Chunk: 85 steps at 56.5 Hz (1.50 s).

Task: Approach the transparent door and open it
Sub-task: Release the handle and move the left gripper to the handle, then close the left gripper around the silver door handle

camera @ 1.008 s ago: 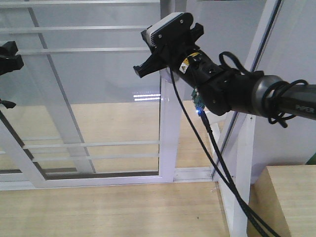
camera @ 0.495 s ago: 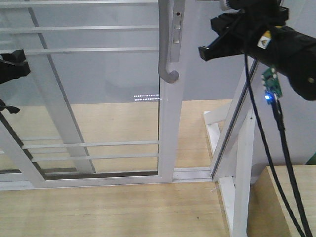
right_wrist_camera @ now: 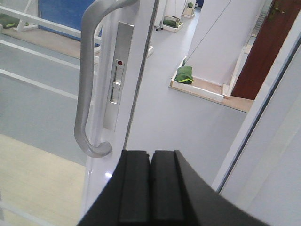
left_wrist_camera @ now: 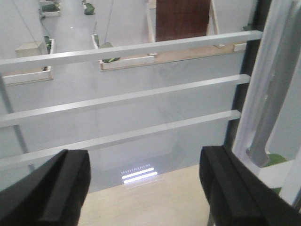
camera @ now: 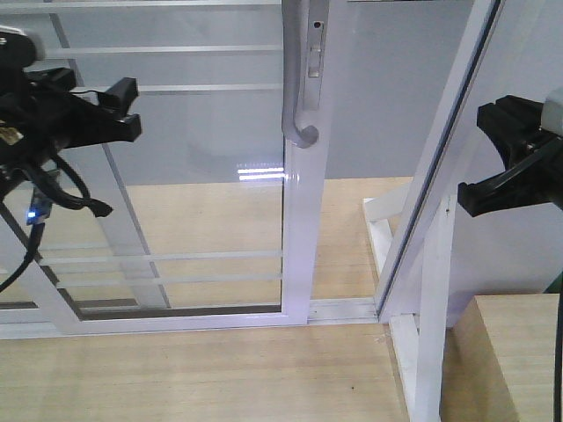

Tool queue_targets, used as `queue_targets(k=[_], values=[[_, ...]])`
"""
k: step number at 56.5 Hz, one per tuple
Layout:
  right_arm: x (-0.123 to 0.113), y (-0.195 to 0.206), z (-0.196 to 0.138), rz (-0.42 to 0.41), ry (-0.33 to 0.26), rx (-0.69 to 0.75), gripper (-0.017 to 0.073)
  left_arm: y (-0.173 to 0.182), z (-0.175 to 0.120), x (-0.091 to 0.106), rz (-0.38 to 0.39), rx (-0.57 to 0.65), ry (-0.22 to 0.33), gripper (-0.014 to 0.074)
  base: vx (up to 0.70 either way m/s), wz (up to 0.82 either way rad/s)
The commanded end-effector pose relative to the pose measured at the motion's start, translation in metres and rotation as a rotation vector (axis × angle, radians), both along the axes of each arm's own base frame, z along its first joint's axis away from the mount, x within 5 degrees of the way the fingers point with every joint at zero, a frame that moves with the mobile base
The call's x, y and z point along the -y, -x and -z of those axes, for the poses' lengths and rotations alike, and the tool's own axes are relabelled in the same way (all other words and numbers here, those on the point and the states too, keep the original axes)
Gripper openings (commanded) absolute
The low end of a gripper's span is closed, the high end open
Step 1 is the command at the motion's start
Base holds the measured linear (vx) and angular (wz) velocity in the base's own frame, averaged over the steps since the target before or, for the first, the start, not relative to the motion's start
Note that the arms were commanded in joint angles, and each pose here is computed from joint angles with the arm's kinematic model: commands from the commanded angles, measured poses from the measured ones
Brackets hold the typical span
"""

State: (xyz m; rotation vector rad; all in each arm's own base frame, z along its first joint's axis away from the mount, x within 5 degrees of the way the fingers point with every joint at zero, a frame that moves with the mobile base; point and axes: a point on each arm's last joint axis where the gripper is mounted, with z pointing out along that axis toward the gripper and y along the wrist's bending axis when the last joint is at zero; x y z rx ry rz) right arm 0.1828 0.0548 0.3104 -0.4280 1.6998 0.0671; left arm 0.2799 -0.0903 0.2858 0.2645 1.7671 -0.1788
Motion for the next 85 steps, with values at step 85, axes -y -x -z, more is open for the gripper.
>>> queue_targets(k=[85], values=[[0.0, -0.005, -0.011, -0.006, 0.041, 0.088, -0.0006, -0.143, -0.003, 0.171, 0.233, 0.219, 0.231, 0.0586, 0.0, 0.0]])
